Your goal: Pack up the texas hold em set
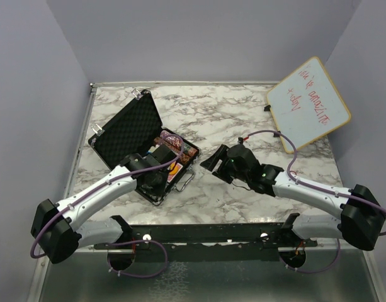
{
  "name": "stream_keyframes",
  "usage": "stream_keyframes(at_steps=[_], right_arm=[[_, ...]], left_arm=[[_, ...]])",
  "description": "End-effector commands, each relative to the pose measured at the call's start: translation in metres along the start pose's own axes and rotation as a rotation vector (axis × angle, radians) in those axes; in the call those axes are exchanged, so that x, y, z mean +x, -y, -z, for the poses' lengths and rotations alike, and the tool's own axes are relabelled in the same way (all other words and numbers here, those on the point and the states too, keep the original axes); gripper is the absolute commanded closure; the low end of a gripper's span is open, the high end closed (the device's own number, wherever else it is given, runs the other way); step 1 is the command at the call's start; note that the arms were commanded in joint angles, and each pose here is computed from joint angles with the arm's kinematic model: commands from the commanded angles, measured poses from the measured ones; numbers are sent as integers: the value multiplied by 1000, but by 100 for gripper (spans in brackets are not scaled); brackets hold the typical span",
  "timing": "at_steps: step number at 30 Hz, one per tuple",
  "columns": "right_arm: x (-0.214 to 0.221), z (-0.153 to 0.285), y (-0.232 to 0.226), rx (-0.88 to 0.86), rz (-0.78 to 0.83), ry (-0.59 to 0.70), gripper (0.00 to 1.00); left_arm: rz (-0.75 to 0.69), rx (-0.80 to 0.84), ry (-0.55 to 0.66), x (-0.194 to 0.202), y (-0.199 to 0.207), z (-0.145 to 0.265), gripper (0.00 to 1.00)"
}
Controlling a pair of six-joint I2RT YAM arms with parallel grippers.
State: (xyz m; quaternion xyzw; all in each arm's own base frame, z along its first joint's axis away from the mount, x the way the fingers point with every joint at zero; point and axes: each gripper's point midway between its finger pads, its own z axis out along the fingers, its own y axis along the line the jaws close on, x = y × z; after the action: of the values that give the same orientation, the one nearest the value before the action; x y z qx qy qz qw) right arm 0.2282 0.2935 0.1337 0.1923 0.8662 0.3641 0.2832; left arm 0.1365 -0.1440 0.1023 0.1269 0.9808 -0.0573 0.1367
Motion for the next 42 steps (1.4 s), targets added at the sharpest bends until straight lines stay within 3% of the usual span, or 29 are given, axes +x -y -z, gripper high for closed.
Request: stream_keyframes(at_steps=[1,18,24,38,42], right_arm=[[-4,2,1,5,21,9,28],[-15,9,6,20,43,46,28],[-18,11,6,17,48,52,28],[-19,13,8,17,48,56,28],[-17,12,10,22,53,52,28]], left_arm=[[-25,-51,-31,6,-8,-8,100],[-10,-171,-33,-9,-19,-22,100],[-19,-196,-16,-16,-21,-21,87],[-43,-246,-47,-12,-29,-21,86],[-58,-220,-52,-11,-25,-20,81]])
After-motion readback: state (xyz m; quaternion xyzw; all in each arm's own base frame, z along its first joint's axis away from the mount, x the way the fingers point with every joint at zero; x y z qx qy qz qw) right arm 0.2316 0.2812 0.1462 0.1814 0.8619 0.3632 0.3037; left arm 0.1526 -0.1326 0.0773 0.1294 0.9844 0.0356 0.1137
